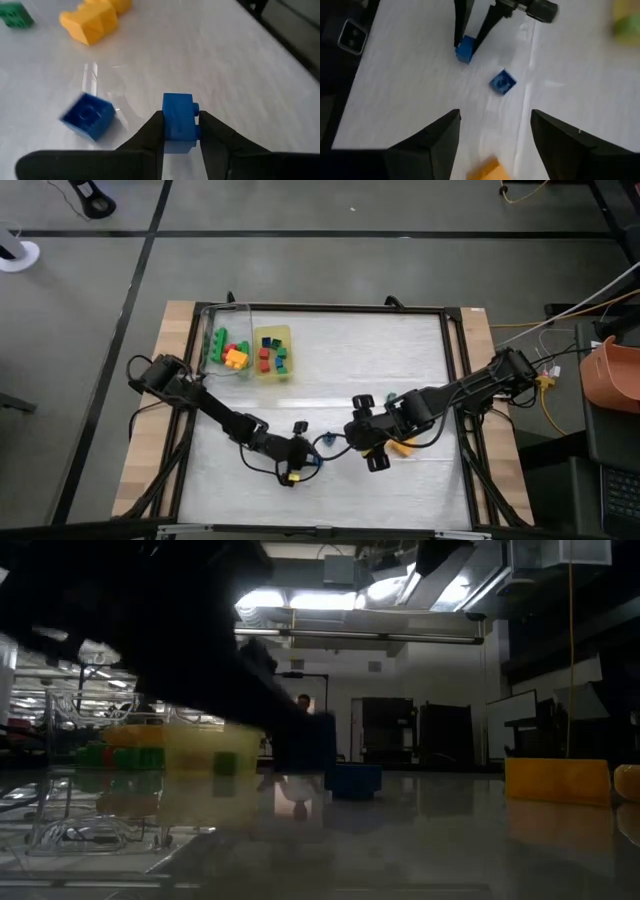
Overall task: Sort blocks by size
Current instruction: Put the small blue game piece into the yellow bin
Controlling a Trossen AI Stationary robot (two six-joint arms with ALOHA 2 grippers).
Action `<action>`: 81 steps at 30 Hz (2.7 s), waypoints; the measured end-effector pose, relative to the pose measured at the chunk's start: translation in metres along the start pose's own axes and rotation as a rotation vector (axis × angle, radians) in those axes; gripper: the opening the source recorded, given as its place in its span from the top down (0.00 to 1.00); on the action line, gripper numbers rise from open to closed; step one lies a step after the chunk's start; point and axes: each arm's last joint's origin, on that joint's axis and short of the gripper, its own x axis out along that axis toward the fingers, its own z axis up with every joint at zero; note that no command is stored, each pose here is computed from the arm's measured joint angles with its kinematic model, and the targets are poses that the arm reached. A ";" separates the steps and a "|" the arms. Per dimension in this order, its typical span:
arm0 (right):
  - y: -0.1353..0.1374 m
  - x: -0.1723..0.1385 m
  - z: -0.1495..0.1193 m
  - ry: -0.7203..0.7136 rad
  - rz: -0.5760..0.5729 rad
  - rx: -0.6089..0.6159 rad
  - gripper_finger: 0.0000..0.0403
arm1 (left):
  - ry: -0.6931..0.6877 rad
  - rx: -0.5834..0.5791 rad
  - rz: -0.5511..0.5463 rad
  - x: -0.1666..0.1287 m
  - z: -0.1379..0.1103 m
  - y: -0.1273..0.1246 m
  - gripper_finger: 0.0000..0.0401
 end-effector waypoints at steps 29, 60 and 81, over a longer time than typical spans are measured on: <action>0.001 0.104 -0.060 -0.305 -0.088 0.224 0.40 | 0.335 -0.187 0.832 -0.155 0.045 0.176 0.73; 0.004 0.149 -0.058 -0.441 -0.138 0.545 0.40 | 0.340 -0.393 0.713 -0.153 0.038 0.182 0.52; 0.020 0.170 -0.069 -0.464 -0.317 0.514 0.40 | 0.343 -0.384 0.707 -0.153 0.038 0.180 0.52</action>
